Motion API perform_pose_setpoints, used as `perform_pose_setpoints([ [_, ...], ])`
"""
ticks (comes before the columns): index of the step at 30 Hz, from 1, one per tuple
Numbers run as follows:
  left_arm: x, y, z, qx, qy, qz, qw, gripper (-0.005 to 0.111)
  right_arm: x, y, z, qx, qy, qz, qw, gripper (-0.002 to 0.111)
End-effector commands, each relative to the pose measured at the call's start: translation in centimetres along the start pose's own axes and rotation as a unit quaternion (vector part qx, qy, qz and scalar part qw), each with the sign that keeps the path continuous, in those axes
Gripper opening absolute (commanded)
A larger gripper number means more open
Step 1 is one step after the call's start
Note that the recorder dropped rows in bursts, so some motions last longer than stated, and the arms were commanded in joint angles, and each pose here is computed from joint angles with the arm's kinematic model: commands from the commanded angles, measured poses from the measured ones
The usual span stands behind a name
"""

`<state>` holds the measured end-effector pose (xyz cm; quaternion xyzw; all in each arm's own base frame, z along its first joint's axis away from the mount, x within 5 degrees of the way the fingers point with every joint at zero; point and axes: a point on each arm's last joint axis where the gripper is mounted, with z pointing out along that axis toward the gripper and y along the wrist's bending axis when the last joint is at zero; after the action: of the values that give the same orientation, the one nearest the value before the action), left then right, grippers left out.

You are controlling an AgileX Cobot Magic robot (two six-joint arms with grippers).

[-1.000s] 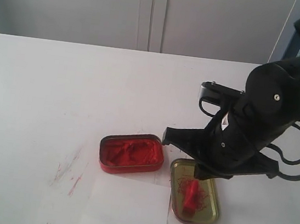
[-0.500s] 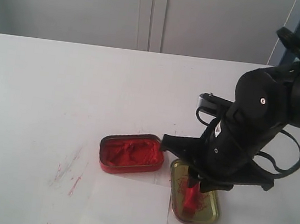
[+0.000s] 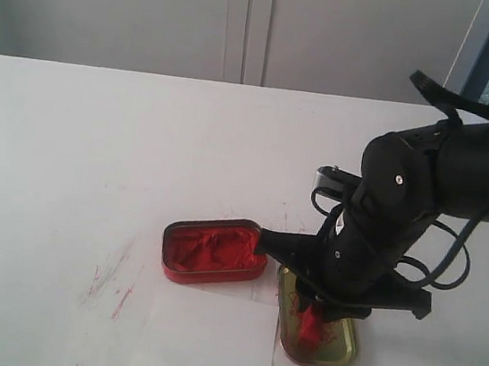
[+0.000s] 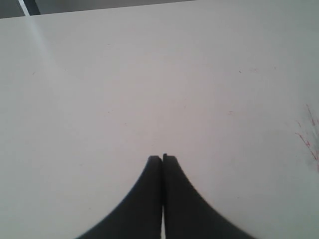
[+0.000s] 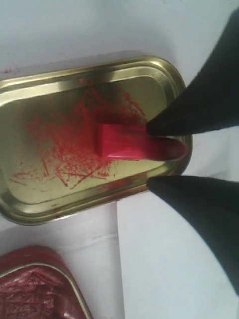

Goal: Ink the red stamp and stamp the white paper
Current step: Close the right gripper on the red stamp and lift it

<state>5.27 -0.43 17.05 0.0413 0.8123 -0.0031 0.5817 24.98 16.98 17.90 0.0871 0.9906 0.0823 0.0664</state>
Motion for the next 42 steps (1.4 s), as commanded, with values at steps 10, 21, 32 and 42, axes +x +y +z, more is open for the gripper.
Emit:
perform_pose_setpoints([
  [10,0.1,-0.1,0.0,0.004,0.000,0.001,1.000,0.000,-0.2,0.0,1.8,0.019,0.008,0.000,1.000,0.028],
  [21,0.1,-0.1,0.0,0.004,0.000,0.001,1.000,0.000,-0.4,0.0,1.8,0.019,-0.002,-0.005,1.000,0.028],
  [32,0.1,-0.1,0.0,0.004,0.000,0.001,1.000,0.000,-0.4,-0.1,1.8,0.025,-0.006,-0.013,1.000,0.028],
  [42,0.1,-0.1,0.0,0.004,0.000,0.001,1.000,0.000,-0.4,-0.1,1.8,0.024,-0.005,-0.011,1.000,0.022],
])
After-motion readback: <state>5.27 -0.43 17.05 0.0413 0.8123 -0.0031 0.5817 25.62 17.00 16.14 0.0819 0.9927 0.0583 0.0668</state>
